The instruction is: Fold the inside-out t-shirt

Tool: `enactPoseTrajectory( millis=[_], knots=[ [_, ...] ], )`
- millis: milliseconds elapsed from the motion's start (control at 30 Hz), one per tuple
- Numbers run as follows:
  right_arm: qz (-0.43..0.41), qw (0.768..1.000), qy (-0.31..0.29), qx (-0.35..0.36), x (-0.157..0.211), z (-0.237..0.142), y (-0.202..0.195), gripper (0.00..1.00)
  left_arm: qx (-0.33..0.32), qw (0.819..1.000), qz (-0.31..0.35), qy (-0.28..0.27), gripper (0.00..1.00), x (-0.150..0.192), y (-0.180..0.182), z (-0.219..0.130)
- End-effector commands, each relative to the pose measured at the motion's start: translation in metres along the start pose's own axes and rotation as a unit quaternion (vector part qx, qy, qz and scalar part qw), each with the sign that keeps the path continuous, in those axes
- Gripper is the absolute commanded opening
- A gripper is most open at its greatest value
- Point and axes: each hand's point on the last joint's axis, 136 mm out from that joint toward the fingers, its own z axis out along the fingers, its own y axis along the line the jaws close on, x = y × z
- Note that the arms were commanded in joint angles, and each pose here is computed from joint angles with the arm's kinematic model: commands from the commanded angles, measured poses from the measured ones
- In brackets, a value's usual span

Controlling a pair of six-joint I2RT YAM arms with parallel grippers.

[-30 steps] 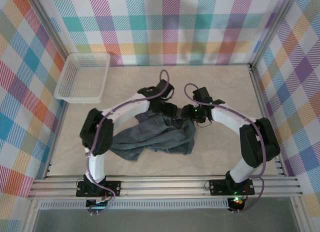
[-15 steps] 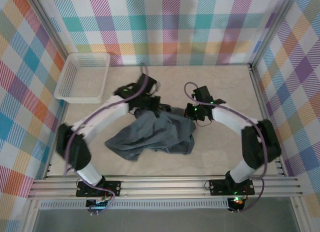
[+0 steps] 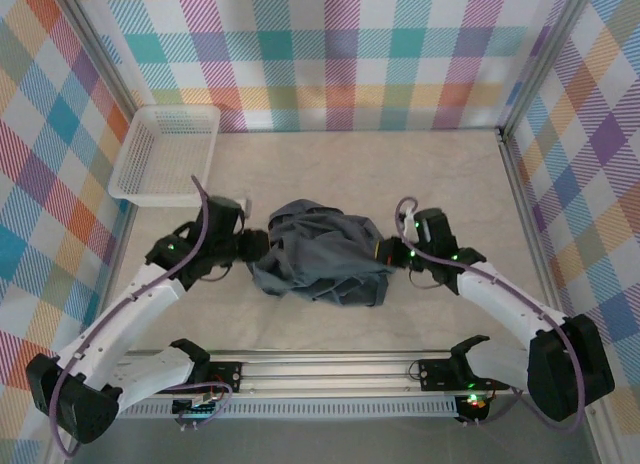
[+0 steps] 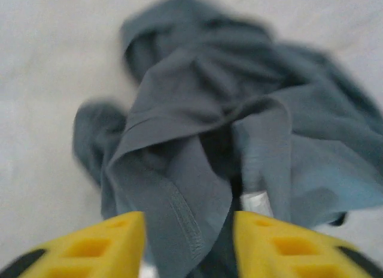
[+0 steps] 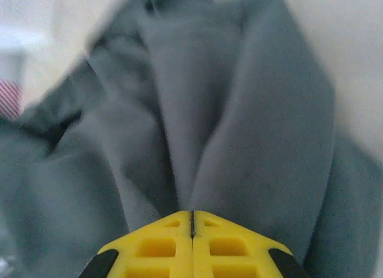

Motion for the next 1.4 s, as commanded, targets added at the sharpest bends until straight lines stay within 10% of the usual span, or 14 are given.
enactPoseTrajectory(
  millis=[0,100,233,633,733,833,1167,1367],
  knots=[
    [-0.040,0.997,0.045,-0.052,0.016,-0.013,0.027,0.17,0.000,0.999,-0.020,-0.037,0.55,-0.007,0.005,-0.019],
    [-0.056,0.998,0.001,-0.022,-0.003,-0.023,0.026,0.43,0.008,0.999,-0.007,-0.033,0.57,-0.023,-0.008,-0.012],
    [-0.059,0.997,-0.043,0.004,-0.040,-0.017,0.029,0.45,0.055,0.998,0.004,0.009,0.56,-0.038,-0.047,0.027],
    [-0.053,0.993,0.080,0.064,-0.063,0.088,0.037,0.55,0.001,0.986,0.050,0.158,0.67,-0.009,-0.055,0.131],
    [-0.047,0.992,0.094,0.069,-0.064,0.102,0.035,0.44,0.025,0.984,0.034,0.175,0.45,0.013,-0.053,0.130],
    [-0.051,0.994,0.070,0.062,-0.075,0.097,0.043,0.07,0.048,0.985,0.022,0.163,0.01,0.016,-0.053,0.114],
    [-0.063,0.988,-0.139,0.031,-0.147,-0.022,0.072,0.00,0.150,0.986,0.057,-0.040,0.00,-0.062,-0.075,-0.011],
    [-0.085,0.973,-0.212,0.041,-0.129,-0.065,0.054,0.00,0.170,0.984,0.053,-0.002,0.00,-0.017,-0.065,-0.009]
  ],
)
